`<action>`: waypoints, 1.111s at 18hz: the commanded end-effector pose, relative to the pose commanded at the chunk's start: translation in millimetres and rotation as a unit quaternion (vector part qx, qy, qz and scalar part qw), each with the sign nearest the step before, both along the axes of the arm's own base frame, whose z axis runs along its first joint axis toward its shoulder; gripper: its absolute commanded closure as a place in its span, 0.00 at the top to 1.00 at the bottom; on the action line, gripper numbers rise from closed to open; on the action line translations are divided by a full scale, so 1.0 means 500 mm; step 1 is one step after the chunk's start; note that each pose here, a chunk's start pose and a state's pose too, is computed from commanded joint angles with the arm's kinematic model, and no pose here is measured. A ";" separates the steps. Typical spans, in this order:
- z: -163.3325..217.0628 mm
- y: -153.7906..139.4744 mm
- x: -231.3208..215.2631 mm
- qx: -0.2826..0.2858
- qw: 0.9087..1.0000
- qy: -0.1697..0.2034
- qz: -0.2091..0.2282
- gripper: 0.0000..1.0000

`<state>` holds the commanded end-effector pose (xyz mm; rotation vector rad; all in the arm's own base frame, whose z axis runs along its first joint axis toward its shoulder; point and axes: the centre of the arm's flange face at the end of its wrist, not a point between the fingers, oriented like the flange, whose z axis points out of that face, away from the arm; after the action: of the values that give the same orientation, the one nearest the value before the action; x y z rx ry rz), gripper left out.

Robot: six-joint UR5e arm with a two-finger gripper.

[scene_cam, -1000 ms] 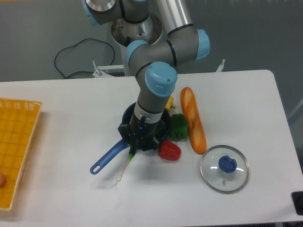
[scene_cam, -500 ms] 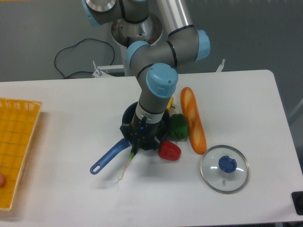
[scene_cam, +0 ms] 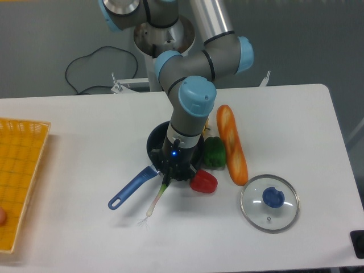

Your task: Place the green onion in the pot

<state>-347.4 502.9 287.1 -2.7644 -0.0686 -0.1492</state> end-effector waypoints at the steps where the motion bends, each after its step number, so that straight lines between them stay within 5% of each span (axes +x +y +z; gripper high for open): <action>1: -0.003 0.000 0.000 0.000 1.000 -0.001 0.000 0.00; 12: -0.030 -0.011 -0.007 -0.004 1.000 -0.001 -0.013 0.05; 20: -0.028 -0.015 -0.015 -0.002 1.000 0.003 -0.015 0.24</action>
<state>-355.1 495.2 273.2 -2.7713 -0.0258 -0.1475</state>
